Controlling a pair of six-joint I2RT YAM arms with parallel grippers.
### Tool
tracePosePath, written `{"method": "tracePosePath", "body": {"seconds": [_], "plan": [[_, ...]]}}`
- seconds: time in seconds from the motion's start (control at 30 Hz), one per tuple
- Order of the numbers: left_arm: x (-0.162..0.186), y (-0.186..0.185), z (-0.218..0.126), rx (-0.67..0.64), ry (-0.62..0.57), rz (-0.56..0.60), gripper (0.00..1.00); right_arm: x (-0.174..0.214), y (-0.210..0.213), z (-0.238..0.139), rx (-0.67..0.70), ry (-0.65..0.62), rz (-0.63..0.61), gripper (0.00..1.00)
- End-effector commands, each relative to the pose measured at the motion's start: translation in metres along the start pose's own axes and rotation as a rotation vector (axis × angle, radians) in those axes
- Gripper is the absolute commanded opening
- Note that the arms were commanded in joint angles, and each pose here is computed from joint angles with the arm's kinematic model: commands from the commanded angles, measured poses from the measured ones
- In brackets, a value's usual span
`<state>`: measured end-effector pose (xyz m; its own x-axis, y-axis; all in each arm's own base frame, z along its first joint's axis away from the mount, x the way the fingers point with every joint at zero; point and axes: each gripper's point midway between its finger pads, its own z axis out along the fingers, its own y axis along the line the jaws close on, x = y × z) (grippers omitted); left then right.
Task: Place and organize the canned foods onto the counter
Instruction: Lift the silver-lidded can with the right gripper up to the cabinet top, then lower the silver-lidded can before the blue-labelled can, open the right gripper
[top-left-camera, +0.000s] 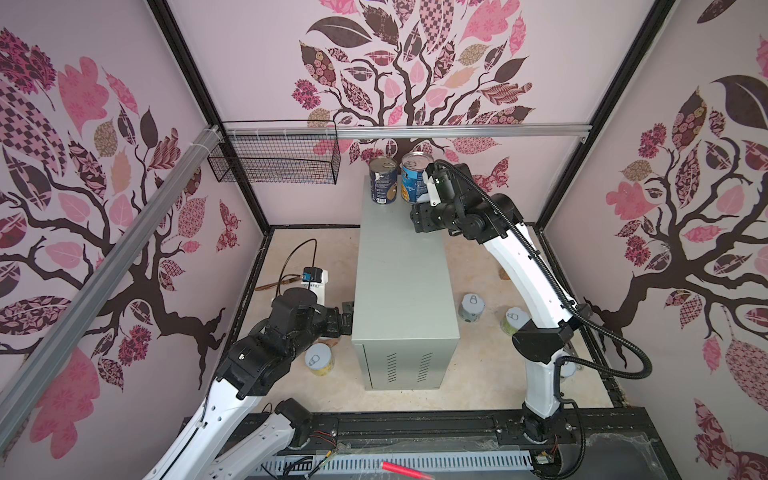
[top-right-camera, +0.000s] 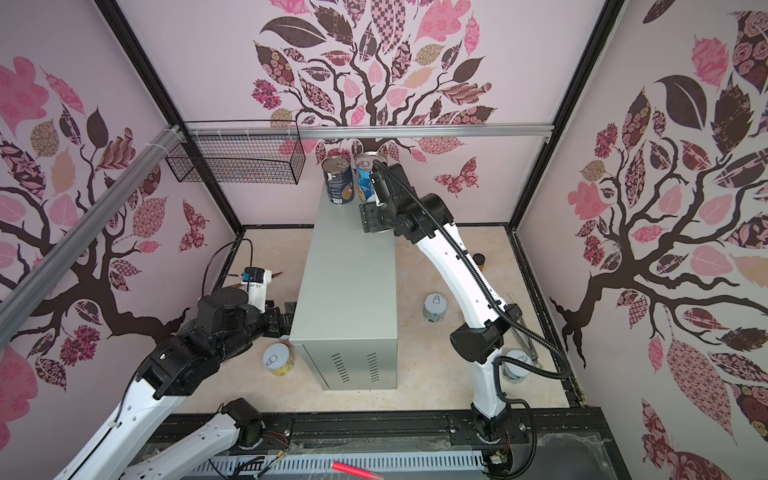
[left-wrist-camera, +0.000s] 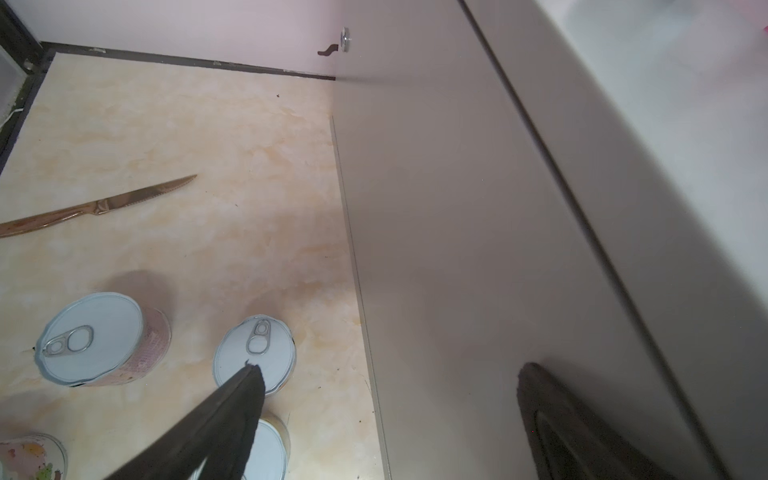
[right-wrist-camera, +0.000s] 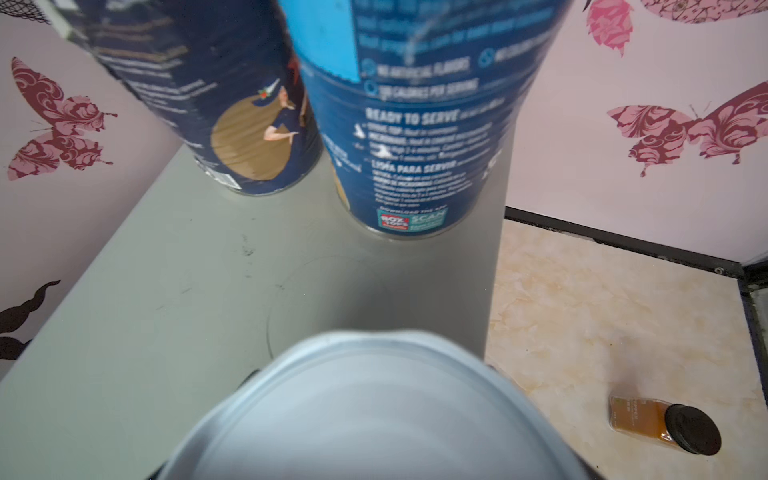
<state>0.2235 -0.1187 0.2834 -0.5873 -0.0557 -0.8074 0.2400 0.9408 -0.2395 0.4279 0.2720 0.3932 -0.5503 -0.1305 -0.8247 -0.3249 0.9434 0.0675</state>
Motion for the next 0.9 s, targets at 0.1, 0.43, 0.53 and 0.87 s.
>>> {"method": "tracePosePath", "body": {"seconds": [0.1, 0.43, 0.53, 0.87], "plan": [[0.003, -0.004, 0.007, 0.013, -0.012, 0.02, 0.98, -0.018, 0.016, 0.014, -0.055, -0.069, -0.006, 0.58], [0.015, -0.001, 0.014, 0.003, 0.007, 0.026, 0.98, -0.015, 0.015, 0.037, -0.04, -0.062, -0.014, 0.6], [0.015, -0.001, 0.014, 0.004, 0.007, 0.03, 0.98, -0.014, 0.011, 0.042, -0.017, -0.06, -0.013, 0.6], [0.014, -0.003, 0.016, 0.009, 0.011, 0.036, 0.98, -0.014, 0.003, 0.049, 0.025, -0.062, -0.011, 0.65]]}}
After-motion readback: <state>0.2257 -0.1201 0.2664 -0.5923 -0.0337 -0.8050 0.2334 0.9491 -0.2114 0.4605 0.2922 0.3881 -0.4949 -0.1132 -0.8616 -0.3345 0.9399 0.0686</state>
